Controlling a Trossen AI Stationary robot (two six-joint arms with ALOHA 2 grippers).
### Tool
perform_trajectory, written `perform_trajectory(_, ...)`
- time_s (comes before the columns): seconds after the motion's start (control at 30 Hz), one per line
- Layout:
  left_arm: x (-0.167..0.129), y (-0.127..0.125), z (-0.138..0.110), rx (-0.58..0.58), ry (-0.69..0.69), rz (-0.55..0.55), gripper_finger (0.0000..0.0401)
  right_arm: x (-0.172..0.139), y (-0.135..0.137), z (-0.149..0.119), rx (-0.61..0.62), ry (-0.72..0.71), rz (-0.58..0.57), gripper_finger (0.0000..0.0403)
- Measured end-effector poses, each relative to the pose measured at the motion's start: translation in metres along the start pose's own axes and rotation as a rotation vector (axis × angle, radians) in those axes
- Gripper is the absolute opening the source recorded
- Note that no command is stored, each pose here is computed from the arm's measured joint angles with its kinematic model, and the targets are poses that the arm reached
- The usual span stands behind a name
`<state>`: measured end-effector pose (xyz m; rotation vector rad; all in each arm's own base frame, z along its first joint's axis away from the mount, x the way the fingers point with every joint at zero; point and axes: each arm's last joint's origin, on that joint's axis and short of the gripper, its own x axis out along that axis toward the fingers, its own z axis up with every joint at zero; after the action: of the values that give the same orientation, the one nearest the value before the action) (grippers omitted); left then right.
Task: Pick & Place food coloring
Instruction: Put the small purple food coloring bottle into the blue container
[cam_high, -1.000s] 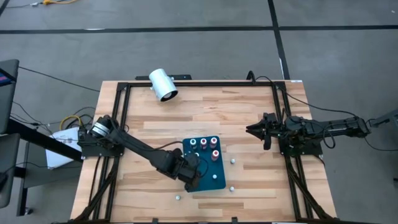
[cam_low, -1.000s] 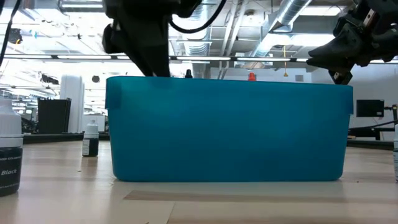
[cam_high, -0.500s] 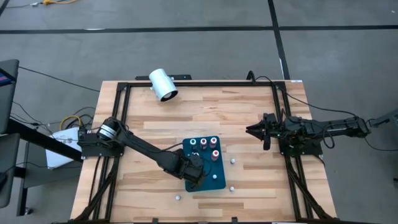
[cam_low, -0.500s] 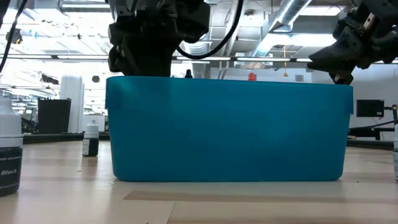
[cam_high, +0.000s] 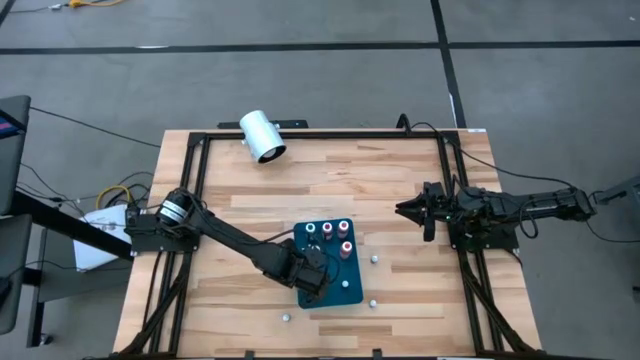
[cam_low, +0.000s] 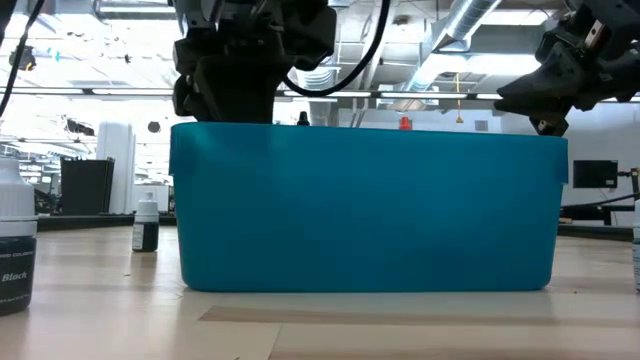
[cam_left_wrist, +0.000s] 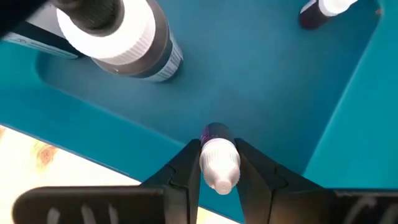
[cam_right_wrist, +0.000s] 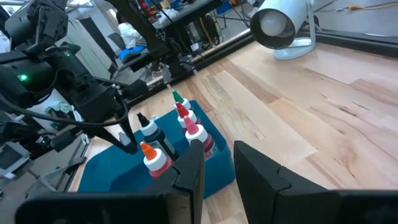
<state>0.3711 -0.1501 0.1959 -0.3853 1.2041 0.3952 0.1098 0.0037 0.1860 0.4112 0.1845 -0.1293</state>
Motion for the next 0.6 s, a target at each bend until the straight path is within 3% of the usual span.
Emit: perform_trajectory(0.6, 0.0, 0.0002, 0.0014, 0.001, -0.029, 0.014, 0.0071, 0.0, 0.0, 0.0, 0.0, 0.0, 0.0, 0.0075)
